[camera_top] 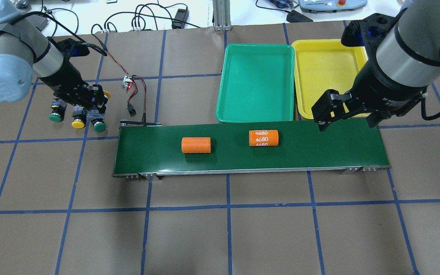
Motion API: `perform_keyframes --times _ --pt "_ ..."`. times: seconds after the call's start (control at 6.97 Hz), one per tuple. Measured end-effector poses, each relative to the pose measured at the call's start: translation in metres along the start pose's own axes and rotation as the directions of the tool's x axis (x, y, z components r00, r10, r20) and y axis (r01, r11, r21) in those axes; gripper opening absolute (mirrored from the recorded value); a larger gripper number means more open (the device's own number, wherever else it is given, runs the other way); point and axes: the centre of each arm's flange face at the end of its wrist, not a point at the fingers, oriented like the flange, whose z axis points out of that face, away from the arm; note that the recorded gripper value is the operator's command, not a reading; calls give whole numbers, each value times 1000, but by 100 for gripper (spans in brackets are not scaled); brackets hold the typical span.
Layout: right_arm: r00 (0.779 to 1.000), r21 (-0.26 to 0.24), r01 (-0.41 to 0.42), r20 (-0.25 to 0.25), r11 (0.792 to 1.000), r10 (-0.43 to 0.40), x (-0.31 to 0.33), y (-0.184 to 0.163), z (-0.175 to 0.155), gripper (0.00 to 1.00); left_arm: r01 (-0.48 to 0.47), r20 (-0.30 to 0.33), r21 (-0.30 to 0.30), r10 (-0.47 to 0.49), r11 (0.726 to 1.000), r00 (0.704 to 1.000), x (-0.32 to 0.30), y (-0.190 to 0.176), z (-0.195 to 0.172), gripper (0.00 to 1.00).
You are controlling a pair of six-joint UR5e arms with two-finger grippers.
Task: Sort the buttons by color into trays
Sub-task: 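Carry the yellow-capped button onto the belt and release it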
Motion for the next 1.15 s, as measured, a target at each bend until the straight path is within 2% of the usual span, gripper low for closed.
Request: perform_keyframes --times 0.43,0.86,1.0,1.15 --pt "1000 0 0 1 1000 0 0 0 0 100 -50 26 33 49 998 998 53 32 56 0" --pt "1000 -1 0 0 1000 0 0 1 1 100 -46 29 13 45 999 999 60 49 68 0" --pt "1000 -1 0 0 1000 0 0 1 1 100 -29 30 8 29 1000 999 60 53 68 25" --pt "1000 -2 0 0 1000 0 0 1 1 100 -9 29 2 9 1000 1000 61 56 68 83"
